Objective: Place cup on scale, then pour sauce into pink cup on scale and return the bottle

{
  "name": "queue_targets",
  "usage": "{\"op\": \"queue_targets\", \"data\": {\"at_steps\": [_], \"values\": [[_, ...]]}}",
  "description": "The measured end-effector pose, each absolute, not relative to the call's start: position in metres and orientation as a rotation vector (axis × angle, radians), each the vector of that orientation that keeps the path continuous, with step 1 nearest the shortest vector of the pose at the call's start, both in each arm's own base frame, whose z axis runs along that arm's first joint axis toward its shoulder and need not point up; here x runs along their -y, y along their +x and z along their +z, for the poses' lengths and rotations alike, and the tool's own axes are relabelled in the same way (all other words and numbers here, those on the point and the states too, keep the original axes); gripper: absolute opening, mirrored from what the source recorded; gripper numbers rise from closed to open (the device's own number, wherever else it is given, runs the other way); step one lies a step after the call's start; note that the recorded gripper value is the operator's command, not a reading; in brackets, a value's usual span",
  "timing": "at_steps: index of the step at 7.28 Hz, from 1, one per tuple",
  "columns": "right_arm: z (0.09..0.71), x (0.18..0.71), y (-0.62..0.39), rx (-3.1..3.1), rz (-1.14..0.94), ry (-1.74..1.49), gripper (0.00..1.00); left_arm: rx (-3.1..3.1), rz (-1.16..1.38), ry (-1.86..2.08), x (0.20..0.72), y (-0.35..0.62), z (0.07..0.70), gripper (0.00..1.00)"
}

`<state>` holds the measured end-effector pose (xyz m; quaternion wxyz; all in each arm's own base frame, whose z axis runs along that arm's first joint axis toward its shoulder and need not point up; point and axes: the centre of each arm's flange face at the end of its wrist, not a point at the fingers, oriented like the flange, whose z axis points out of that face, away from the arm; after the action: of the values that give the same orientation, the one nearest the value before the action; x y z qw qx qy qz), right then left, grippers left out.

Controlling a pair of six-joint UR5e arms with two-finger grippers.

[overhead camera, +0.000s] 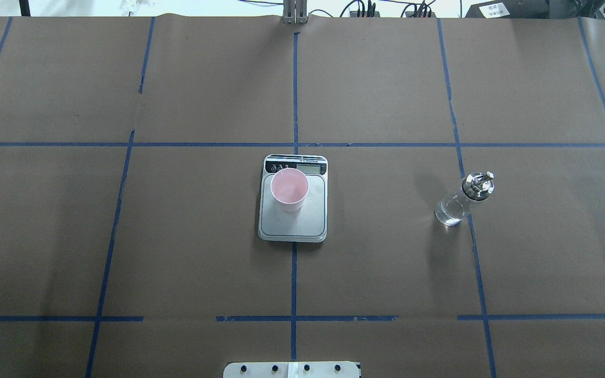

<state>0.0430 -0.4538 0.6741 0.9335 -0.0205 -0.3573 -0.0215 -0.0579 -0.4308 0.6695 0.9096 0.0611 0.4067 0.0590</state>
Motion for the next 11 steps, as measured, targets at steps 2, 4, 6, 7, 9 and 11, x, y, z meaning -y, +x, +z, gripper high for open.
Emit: {"op": "queue_targets", "data": {"at_steps": [2,4,6,7,9,11], "values": [[0.6740,0.4539,0.0431,0.730,-0.046,-0.040,1.00,-0.839,0.122,0.126,0.4308,-0.0579,0.6694,1.00],[0.6741,0.4539,0.0431,0.729,-0.047,-0.040,1.00,-0.839,0.121,0.125,0.4308,-0.0579,0.6698,1.00],[0.6747,0.4533,0.0431,0.729,-0.046,-0.042,1.00,-0.839,0.121,0.126,0.4308,-0.0579,0.6697,1.00],[0.6748,0.4532,0.0431,0.729,-0.046,-0.042,1.00,-0.839,0.122,0.126,0.4310,-0.0579,0.6694,1.00],[0.6768,0.4509,0.0433,0.729,-0.045,-0.046,1.00,-0.839,0.122,0.127,0.4313,-0.0579,0.6690,1.00],[0.6774,0.4501,0.0433,0.729,-0.044,-0.047,1.00,-0.839,0.122,0.126,0.4310,-0.0579,0.6693,1.00]]}}
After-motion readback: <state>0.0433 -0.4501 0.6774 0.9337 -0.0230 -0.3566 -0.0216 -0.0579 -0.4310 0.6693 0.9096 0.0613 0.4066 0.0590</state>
